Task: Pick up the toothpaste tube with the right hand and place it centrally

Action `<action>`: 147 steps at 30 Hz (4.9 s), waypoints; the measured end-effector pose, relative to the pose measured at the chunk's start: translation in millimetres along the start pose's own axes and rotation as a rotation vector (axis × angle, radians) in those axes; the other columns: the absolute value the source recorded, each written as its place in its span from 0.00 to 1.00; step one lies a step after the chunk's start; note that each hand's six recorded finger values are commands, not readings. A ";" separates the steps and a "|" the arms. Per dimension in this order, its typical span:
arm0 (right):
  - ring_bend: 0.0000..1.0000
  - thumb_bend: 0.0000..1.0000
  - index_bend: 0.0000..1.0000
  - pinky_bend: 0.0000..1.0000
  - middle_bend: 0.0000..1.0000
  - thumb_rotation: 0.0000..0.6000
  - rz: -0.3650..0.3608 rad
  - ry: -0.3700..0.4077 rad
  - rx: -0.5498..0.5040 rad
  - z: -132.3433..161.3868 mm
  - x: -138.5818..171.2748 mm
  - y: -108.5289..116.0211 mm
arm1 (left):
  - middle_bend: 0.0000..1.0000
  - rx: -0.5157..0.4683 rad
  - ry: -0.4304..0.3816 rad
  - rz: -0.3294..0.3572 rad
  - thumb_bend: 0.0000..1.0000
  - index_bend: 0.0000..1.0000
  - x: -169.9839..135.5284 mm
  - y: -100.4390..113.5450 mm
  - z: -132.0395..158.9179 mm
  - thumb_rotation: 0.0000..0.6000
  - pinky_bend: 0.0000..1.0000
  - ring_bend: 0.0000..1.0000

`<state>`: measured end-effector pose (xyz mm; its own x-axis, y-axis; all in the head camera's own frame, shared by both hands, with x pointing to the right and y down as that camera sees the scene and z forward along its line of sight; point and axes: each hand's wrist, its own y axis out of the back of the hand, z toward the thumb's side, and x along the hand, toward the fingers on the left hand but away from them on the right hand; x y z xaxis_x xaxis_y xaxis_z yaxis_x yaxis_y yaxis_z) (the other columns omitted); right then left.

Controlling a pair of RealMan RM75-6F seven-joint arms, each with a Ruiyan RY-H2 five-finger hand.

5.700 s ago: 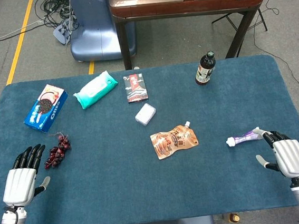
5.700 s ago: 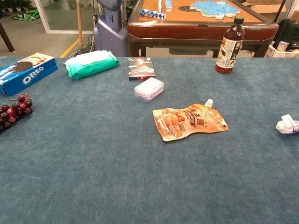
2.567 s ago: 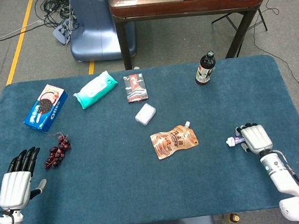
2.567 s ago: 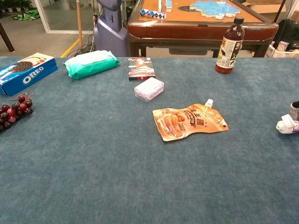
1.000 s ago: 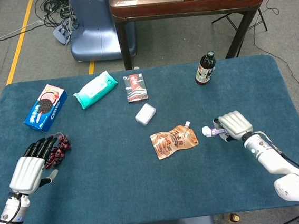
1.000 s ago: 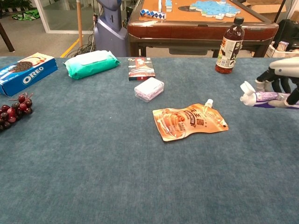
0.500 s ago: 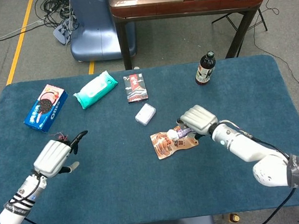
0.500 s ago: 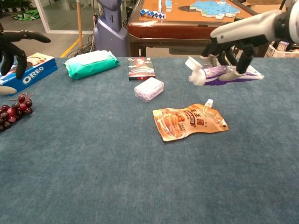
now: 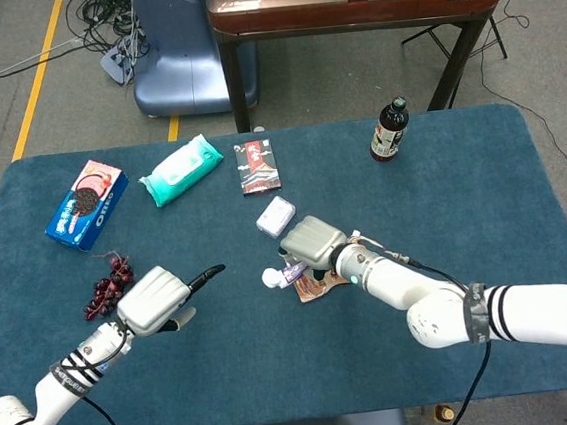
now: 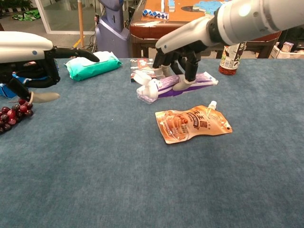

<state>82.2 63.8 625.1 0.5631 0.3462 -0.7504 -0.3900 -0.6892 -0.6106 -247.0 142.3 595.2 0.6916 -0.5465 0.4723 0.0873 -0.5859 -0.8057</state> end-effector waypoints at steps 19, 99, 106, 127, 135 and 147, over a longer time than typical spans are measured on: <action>0.70 0.92 0.92 0.51 0.83 1.00 0.032 -0.025 0.029 28.0 -26.0 -1.3 | 0.88 0.017 -0.082 -0.048 0.38 0.08 19.5 -18.6 28.9 1.00 0.90 0.89; 0.76 0.96 0.97 0.59 0.86 1.00 -0.156 0.181 -0.739 54.7 -15.1 -37.5 | 0.16 -0.809 0.252 0.266 0.22 0.00 -29.7 -2.7 -46.7 0.00 0.28 0.15; 0.76 0.95 0.97 0.59 0.86 1.00 -0.201 0.216 -0.811 84.9 -20.5 -41.4 | 0.16 -0.843 0.222 0.266 0.22 0.00 -22.2 -6.3 -34.7 0.00 0.28 0.15; 0.76 0.95 0.97 0.60 0.86 1.00 -0.334 0.250 -0.846 119.8 -44.1 -48.9 | 0.15 -0.817 0.203 0.308 0.21 0.00 -12.9 -7.6 -31.3 0.00 0.26 0.14; 0.76 0.95 0.97 0.61 0.86 1.00 -0.357 0.275 -0.897 132.3 -52.1 -49.2 | 0.15 -0.846 0.187 0.314 0.21 0.00 -8.2 -9.4 -25.4 0.00 0.26 0.14; 0.77 0.95 0.98 0.62 0.86 1.00 -0.377 0.290 -0.936 140.8 -58.6 -42.4 | 0.15 -0.859 0.166 0.300 0.21 0.00 -2.3 -12.3 -17.0 0.00 0.25 0.14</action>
<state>-36.8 162.4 659.4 0.7320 0.5603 -0.3876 0.4966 -0.8283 -0.2595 -261.9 140.6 610.1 0.4822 -0.7869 0.3851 -0.6863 -0.6125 -0.3921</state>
